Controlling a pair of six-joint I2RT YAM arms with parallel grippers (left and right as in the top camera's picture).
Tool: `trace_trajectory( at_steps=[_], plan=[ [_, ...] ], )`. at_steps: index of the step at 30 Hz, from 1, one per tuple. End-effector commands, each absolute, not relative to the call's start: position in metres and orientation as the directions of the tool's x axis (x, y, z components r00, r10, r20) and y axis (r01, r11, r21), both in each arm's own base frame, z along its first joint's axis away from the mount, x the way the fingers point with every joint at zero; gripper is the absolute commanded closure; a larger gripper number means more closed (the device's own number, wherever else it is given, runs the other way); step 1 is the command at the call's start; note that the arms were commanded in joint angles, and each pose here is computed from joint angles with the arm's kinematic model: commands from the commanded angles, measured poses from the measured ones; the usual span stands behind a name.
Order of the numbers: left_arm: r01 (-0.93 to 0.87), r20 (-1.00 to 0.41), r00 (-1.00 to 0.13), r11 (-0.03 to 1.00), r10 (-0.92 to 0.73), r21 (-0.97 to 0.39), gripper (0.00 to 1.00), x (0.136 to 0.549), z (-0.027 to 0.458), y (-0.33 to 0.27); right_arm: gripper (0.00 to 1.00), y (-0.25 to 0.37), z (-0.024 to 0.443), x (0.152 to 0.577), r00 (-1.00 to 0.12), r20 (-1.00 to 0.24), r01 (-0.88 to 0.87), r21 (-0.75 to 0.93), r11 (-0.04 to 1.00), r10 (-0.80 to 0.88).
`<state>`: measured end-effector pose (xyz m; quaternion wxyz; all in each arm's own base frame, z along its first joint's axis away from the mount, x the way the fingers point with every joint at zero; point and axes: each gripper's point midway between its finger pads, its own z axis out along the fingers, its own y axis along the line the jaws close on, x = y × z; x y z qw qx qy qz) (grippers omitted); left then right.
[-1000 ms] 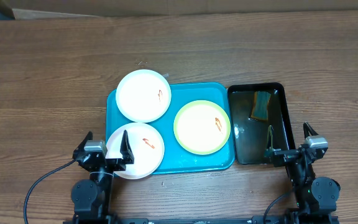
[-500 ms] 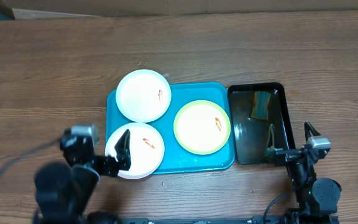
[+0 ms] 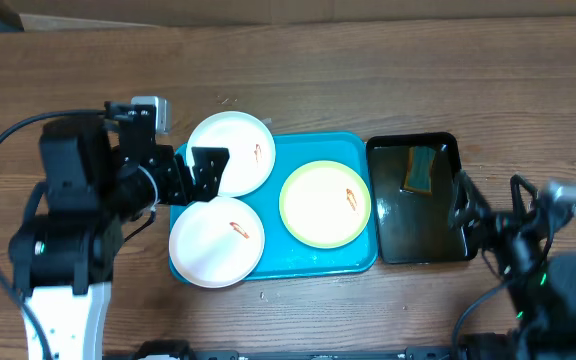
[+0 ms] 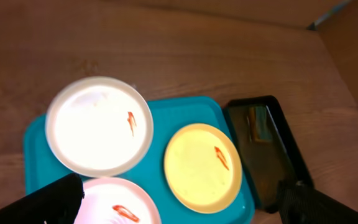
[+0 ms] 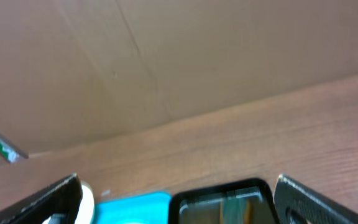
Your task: Clean dirty plates on tray and stack at the side
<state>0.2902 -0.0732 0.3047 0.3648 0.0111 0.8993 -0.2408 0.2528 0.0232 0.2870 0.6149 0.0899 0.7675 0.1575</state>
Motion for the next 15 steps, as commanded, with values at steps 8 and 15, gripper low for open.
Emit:
trace_trajectory(
  at_steps=[8,15],
  plan=[
    [-0.006,-0.316,-0.935,0.899,-0.161,-0.439,0.59,0.295,0.218,-0.093,0.0,0.032,0.329,0.308,-0.641,-0.69,0.086,0.37,0.925,0.335],
    [0.016,-0.198,-0.979,0.952,-0.048,-0.307,0.51,0.306,0.154,-0.13,0.15,0.032,0.288,0.315,-0.813,-0.514,0.131,0.297,0.946,0.274]
  ],
)
